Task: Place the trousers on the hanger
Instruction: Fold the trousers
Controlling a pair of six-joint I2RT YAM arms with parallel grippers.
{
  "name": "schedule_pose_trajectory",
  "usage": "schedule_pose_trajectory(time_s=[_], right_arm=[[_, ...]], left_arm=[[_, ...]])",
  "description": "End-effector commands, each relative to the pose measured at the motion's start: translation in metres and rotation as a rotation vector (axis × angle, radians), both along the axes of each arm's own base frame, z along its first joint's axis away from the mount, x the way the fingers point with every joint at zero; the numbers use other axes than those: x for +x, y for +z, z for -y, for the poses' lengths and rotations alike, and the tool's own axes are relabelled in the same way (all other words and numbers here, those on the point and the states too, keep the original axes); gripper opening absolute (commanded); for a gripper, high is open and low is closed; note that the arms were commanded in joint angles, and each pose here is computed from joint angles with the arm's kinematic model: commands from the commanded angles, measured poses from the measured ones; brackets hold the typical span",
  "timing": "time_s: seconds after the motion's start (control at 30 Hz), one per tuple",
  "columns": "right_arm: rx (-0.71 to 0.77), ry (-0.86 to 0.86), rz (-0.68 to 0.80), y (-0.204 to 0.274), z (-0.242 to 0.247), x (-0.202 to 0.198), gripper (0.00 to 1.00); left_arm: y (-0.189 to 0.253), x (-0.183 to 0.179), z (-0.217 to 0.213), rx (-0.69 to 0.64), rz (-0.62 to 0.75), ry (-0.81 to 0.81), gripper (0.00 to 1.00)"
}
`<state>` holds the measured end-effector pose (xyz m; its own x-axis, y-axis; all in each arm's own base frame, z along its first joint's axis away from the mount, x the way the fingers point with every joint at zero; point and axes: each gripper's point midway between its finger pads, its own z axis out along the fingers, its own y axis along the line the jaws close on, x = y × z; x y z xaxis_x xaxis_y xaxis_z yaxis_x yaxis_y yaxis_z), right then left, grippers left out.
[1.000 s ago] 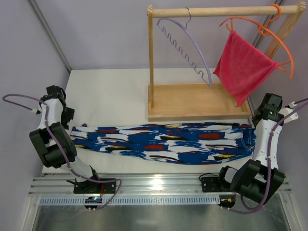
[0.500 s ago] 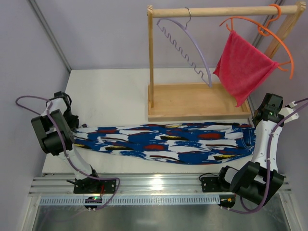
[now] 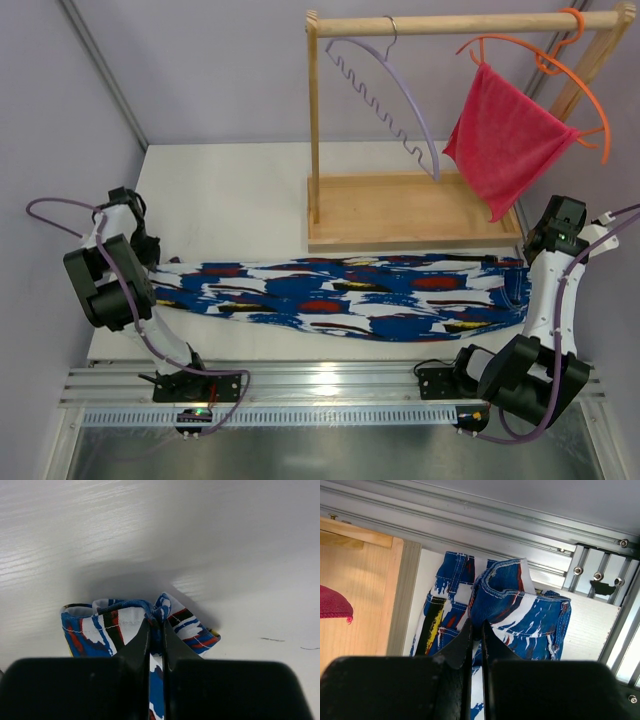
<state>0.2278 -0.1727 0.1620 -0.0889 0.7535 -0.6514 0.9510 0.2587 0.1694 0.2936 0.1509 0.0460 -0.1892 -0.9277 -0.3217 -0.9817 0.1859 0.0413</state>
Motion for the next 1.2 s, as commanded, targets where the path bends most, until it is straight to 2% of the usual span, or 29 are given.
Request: schedule_pose_trajectory(time_s=[0.0,0.1,0.2,0.27,0.47,0.57,0.63,0.8,1.17], right_arm=[[-0.059,-0.013,0.064,0.019,0.009,0.005,0.04],[-0.064,-0.01,0.066,0.02,0.008,0.004,0.04],[-0.066,-0.013,0.07,0.022,0.009,0.004,0.04],[-0.065,-0.015,0.065,0.022,0.008,0.002,0.04],[-0.128,-0.1,0.044,0.039,0.017,-0.017,0.04],[-0.149,-0.115,0.068,0.05,0.017,-0.021,0.04],[-0.167,-0.125,0.091,0.059,0.017,-0.025,0.04],[-0.196,-0.147,0.116,0.072,0.018,-0.032,0.04],[-0.233,-0.172,0.167,0.099,0.016,-0.042,0.04]], left_arm=[[0.009,0.001,-0.007,0.043,0.031,-0.003,0.0],[0.013,0.0,-0.008,0.052,0.038,-0.004,0.01],[0.018,0.002,-0.008,0.053,0.055,-0.017,0.11],[0.026,0.006,-0.007,0.052,0.086,-0.034,0.01],[0.067,0.01,-0.016,0.134,0.192,-0.039,0.01],[0.088,0.015,-0.018,0.144,0.264,-0.059,0.04],[0.099,0.017,-0.016,0.145,0.3,-0.066,0.0],[0.122,0.015,-0.018,0.19,0.374,-0.064,0.01],[0.145,0.004,-0.023,0.263,0.373,-0.11,0.0]])
